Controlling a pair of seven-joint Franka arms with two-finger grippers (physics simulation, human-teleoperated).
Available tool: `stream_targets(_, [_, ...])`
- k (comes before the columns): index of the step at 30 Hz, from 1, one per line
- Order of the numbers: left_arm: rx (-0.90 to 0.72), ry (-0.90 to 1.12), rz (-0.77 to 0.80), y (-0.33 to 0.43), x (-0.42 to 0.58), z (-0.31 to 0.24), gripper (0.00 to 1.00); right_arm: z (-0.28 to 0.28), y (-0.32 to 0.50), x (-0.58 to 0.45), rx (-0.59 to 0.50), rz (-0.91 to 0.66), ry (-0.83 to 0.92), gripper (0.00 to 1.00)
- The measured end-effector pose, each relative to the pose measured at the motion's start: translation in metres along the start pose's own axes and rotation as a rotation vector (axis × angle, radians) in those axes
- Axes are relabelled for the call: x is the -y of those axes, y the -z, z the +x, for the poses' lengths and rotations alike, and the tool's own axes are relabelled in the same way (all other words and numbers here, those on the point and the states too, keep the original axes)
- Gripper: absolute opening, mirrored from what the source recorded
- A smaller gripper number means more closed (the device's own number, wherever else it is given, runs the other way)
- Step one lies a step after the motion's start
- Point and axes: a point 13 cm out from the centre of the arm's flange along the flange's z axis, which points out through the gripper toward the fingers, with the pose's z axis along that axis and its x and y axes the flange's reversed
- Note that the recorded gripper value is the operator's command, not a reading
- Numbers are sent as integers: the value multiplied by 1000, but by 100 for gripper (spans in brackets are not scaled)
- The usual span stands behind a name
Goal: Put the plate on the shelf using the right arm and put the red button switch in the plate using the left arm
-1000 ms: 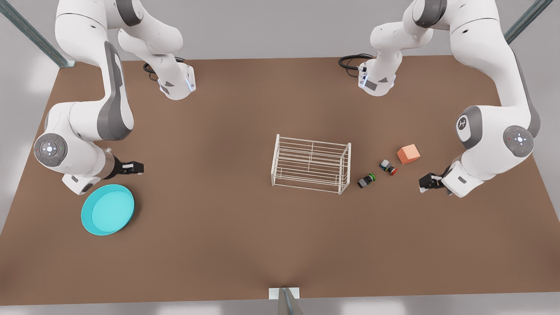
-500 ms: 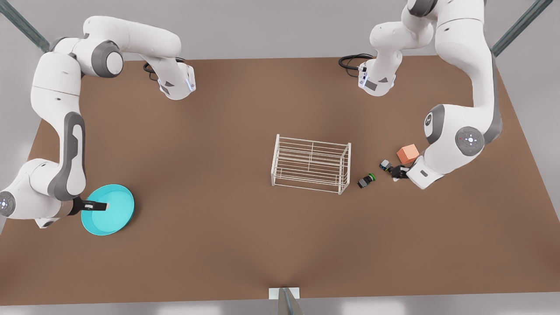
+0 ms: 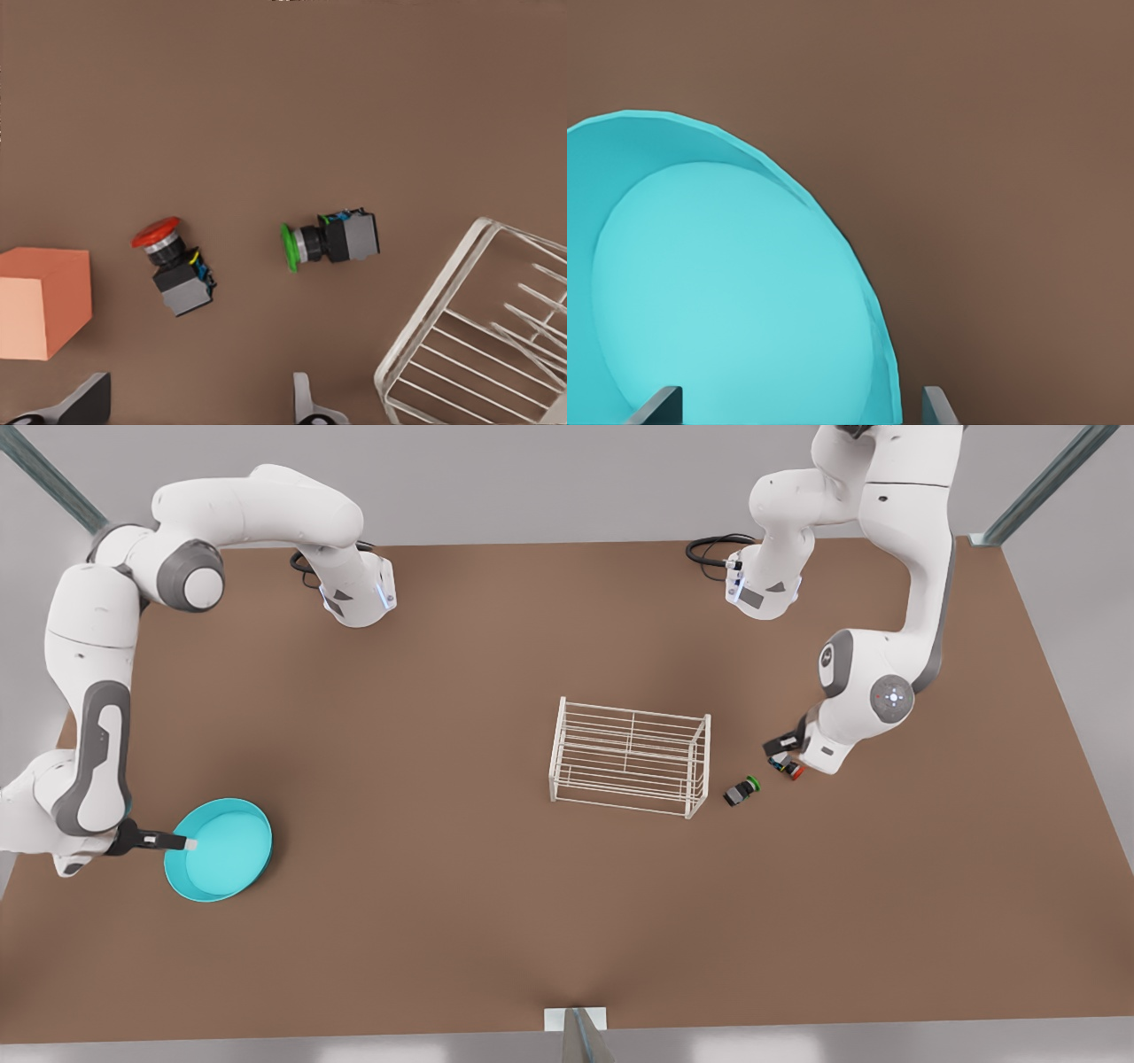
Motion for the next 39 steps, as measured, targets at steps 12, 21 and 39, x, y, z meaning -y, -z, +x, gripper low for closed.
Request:
stream_targets(12, [76, 258, 86, -57, -43, -47, 100, 5, -12, 22, -1, 12, 109, 35])
stream_targets(21, [95, 283, 87, -70, -53, -42, 100, 1, 1, 12, 8, 11, 161, 22])
stream_targets(39, [78, 242, 65, -131, -36, -20, 100, 16, 109, -420, -110, 27, 581, 25])
